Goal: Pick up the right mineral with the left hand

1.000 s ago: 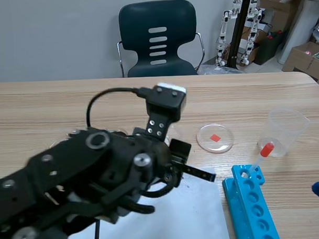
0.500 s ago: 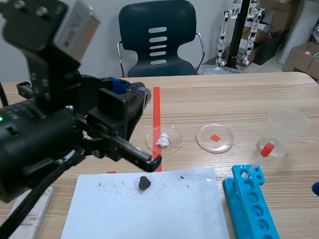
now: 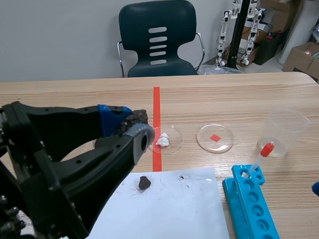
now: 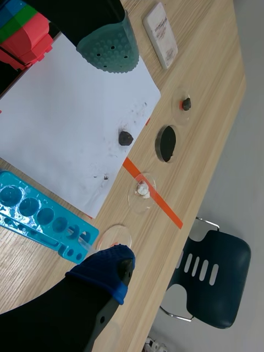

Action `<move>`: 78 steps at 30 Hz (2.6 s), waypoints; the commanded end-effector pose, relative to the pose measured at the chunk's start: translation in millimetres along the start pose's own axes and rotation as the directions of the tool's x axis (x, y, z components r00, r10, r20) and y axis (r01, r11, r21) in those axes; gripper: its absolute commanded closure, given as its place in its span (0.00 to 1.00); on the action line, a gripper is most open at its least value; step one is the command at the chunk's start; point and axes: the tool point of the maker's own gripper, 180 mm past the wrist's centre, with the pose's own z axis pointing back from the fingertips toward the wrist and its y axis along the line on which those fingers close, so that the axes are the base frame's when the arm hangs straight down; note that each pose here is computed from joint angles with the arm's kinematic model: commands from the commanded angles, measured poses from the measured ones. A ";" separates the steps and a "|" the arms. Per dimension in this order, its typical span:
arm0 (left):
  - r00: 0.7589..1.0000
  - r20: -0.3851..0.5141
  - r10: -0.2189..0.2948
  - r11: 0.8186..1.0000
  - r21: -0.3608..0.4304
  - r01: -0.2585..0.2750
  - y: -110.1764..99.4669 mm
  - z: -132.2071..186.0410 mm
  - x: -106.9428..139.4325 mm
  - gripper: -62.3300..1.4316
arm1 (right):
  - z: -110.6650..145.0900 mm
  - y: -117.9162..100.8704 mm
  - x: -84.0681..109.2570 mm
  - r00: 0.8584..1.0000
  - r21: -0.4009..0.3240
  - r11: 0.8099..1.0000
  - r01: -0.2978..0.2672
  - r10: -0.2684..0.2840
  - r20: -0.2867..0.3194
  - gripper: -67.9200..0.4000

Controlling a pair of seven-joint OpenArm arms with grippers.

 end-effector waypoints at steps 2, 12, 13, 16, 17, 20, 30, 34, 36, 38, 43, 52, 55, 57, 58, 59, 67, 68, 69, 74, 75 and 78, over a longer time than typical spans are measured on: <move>1.000 0.013 0.010 1.000 0.026 -0.011 3.5 2.1 2.4 0.85 | -4.0 -1.9 9.6 0.999 0.000 1.000 -0.005 0.005 0.041 0.00; 0.997 -0.076 0.019 0.996 0.085 -0.012 22.7 16.8 -39.0 0.85 | -4.0 -1.9 9.6 0.999 0.000 1.000 -0.005 0.005 0.041 0.00; 0.996 -0.087 0.018 0.996 0.092 -0.010 25.5 19.1 -45.0 0.85 | -4.0 -1.9 9.6 0.999 0.000 1.000 -0.005 0.005 0.041 0.00; 0.994 -0.107 0.006 0.993 0.117 0.006 35.7 25.2 -56.8 0.85 | -4.0 -1.9 9.6 0.999 0.000 1.000 -0.005 0.005 0.041 0.00; 0.994 -0.110 0.000 0.992 0.125 0.014 39.7 27.1 -59.2 0.85 | -4.0 -1.9 9.6 0.999 0.000 1.000 -0.005 0.005 0.041 0.00; 0.991 -0.133 -0.029 0.987 0.151 0.049 52.7 32.3 -66.4 0.85 | -4.0 -1.9 9.6 0.999 0.000 1.000 -0.005 0.005 0.041 0.00; 0.984 -0.128 -0.123 0.936 0.316 0.158 108.2 46.6 -53.3 0.85 | -4.0 -1.9 9.6 0.999 0.000 1.000 -0.005 0.005 0.041 0.00; 0.980 -0.127 -0.156 0.904 0.382 0.194 126.8 55.7 -44.9 0.85 | -4.0 -1.9 9.6 0.999 0.000 1.000 -0.005 0.005 0.041 0.00; 0.971 -0.148 -0.190 0.884 0.404 0.235 133.2 61.9 -43.7 0.85 | -4.0 -1.9 9.6 0.999 0.000 1.000 -0.005 0.005 0.041 0.00; 0.967 -0.154 -0.201 0.872 0.422 0.249 137.6 66.8 -42.0 0.85 | -4.0 -1.9 9.6 0.999 0.000 1.000 -0.005 0.005 0.041 0.00; 0.962 -0.172 -0.210 0.916 0.309 0.255 121.1 63.6 -47.7 0.85 | -3.9 -1.8 9.5 0.999 0.000 1.000 -0.005 0.005 0.040 0.00; 0.985 -0.083 -0.151 0.977 0.136 0.162 86.4 54.3 -41.8 0.85 | -3.9 -1.8 9.5 0.999 0.000 1.000 -0.005 0.005 0.040 0.00; 0.985 -0.079 -0.151 0.978 0.133 0.161 85.7 54.2 -41.2 0.85 | -3.9 -1.8 9.5 0.999 0.000 1.000 -0.005 0.005 0.040 0.00; 0.985 -0.079 -0.151 0.978 0.133 0.161 85.7 54.1 -41.1 0.85 | -3.9 -1.8 9.5 0.999 0.000 1.000 -0.005 0.005 0.040 0.00; 0.985 -0.079 -0.151 0.978 0.133 0.161 85.7 54.1 -41.1 0.85 | -3.9 -1.8 9.5 0.999 0.000 1.000 -0.005 0.005 0.040 0.00; 0.985 -0.079 -0.151 0.978 0.133 0.161 85.7 54.1 -41.1 0.85 | -3.9 -1.8 9.5 0.999 0.000 1.000 -0.005 0.005 0.040 0.00; 0.985 -0.081 -0.151 0.978 0.133 0.161 85.8 54.1 -41.6 0.85 | -3.9 -1.8 9.5 0.999 0.000 1.000 -0.005 0.005 0.040 0.00; 0.985 -0.082 -0.151 0.978 0.133 0.161 85.8 54.1 -41.7 0.85 | -3.9 -1.8 9.5 0.999 0.000 1.000 -0.005 0.005 0.040 0.00; 0.985 -0.082 -0.151 0.978 0.133 0.161 85.8 54.1 -41.7 0.85 | -3.9 -1.8 9.5 0.999 0.000 1.000 -0.005 0.005 0.040 0.00; 0.985 -0.082 -0.151 0.978 0.133 0.161 85.8 54.2 -41.7 0.85 | -3.9 -1.8 9.5 0.999 0.000 1.000 -0.005 0.005 0.040 0.00; 0.985 -0.082 -0.151 0.978 0.133 0.161 85.8 54.2 -41.7 0.85 | -3.9 -1.8 9.5 0.999 0.000 1.000 -0.005 0.005 0.040 0.00; 0.985 -0.082 -0.151 0.978 0.133 0.161 85.8 54.2 -41.7 0.85 | -3.9 -1.8 9.5 0.999 0.000 1.000 -0.005 0.005 0.040 0.00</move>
